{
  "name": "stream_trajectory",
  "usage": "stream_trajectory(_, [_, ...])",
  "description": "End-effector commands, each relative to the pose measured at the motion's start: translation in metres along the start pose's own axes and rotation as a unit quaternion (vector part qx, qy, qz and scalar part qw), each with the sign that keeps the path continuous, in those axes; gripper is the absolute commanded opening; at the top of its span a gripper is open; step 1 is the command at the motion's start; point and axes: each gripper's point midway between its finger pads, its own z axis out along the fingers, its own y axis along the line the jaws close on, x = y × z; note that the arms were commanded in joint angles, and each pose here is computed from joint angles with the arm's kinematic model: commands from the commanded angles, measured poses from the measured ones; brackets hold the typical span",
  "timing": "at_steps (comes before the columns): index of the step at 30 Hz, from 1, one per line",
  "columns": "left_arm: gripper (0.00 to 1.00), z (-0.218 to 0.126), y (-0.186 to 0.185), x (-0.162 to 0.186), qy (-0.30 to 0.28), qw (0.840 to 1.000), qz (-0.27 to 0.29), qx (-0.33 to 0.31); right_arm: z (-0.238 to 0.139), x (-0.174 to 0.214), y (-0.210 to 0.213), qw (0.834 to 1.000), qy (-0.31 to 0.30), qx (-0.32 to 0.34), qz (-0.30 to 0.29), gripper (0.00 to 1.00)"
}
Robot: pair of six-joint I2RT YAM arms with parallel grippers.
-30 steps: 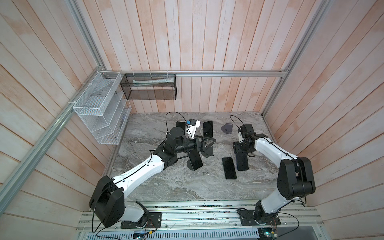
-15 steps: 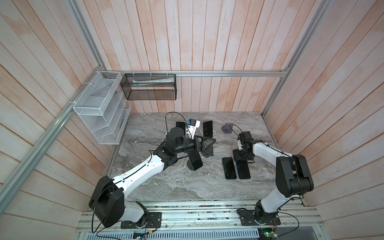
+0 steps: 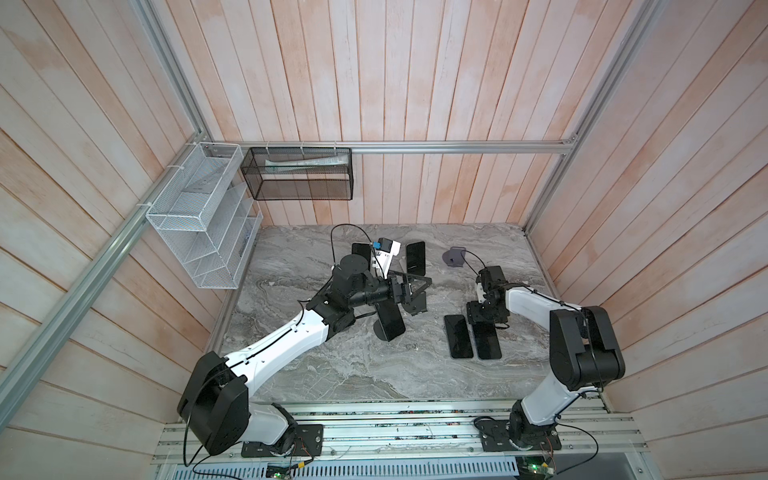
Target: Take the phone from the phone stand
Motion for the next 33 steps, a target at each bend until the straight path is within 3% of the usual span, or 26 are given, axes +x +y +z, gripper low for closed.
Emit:
stream_trajectory(1, [0.92, -0.006, -0.006, -0.005, -0.01, 1.0, 0.013, 0.008, 0.009, 0.004, -0.002, 1.0, 0.005, 0.002, -0.006, 0.74])
stream_trajectory(20, [0.91, -0.013, -0.01, -0.014, -0.024, 0.999, 0.029, 0.002, 0.011, 0.003, 0.003, 1.0, 0.01, -0.01, -0.003, 0.79])
stream_trajectory(26, [0.91, -0.02, -0.005, -0.022, -0.039, 0.998, 0.037, -0.016, -0.026, -0.031, -0.003, 0.999, -0.041, 0.004, 0.02, 0.8])
stream_trajectory(33, [0.93, -0.046, 0.025, -0.049, -0.102, 0.988, 0.043, -0.107, -0.108, -0.088, -0.012, 0.982, -0.181, 0.035, 0.028, 0.81])
